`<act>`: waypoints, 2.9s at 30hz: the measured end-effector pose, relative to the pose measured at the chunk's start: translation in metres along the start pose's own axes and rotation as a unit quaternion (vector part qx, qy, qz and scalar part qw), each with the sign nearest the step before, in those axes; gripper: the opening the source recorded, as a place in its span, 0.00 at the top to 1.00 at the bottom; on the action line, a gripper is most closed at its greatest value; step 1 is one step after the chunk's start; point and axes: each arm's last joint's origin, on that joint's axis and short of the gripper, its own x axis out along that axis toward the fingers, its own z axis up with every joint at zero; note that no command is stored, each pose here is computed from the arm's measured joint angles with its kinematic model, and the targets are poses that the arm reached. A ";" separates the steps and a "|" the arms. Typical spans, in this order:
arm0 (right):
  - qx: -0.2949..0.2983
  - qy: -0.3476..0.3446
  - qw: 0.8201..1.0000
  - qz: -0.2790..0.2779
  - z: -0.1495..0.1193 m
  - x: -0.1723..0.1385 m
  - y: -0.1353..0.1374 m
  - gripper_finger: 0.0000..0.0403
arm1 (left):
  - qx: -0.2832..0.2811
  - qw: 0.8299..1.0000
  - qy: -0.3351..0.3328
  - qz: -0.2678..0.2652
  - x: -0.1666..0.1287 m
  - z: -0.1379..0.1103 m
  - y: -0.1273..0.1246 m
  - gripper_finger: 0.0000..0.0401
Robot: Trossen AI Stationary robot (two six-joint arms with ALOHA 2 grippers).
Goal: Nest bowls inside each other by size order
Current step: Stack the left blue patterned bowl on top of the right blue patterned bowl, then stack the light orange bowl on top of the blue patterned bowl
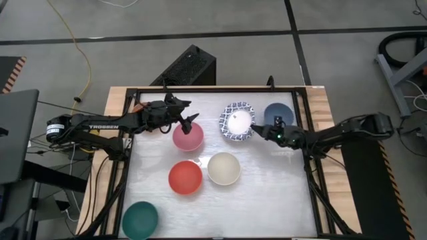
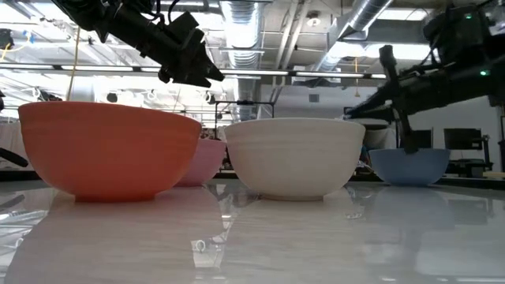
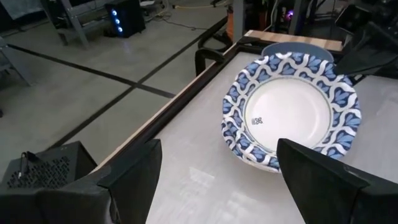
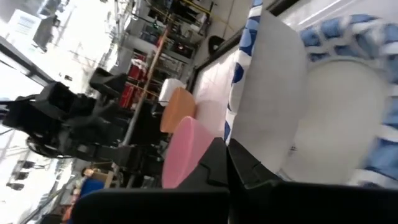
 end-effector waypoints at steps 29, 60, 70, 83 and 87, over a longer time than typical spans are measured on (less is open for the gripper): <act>-0.078 0.035 0.995 -0.043 -0.001 0.012 -0.013 0.69 | 0.004 1.000 0.020 0.000 0.000 -0.004 0.000 0.23; -0.168 0.110 0.976 -0.087 -0.002 0.001 -0.021 0.59 | 0.006 0.998 0.066 -0.011 -0.001 -0.013 0.000 0.23; -0.185 0.140 0.964 -0.129 -0.001 -0.008 -0.028 0.59 | 0.003 0.997 0.068 -0.023 -0.001 -0.013 -0.001 0.23; -0.232 0.222 0.945 -0.070 -0.002 -0.016 -0.022 0.61 | 0.070 0.987 0.132 -0.067 -0.004 -0.008 -0.002 0.23; -0.262 0.273 0.925 -0.036 -0.001 -0.017 -0.011 0.62 | 0.088 0.976 0.197 -0.040 -0.010 -0.001 0.001 0.23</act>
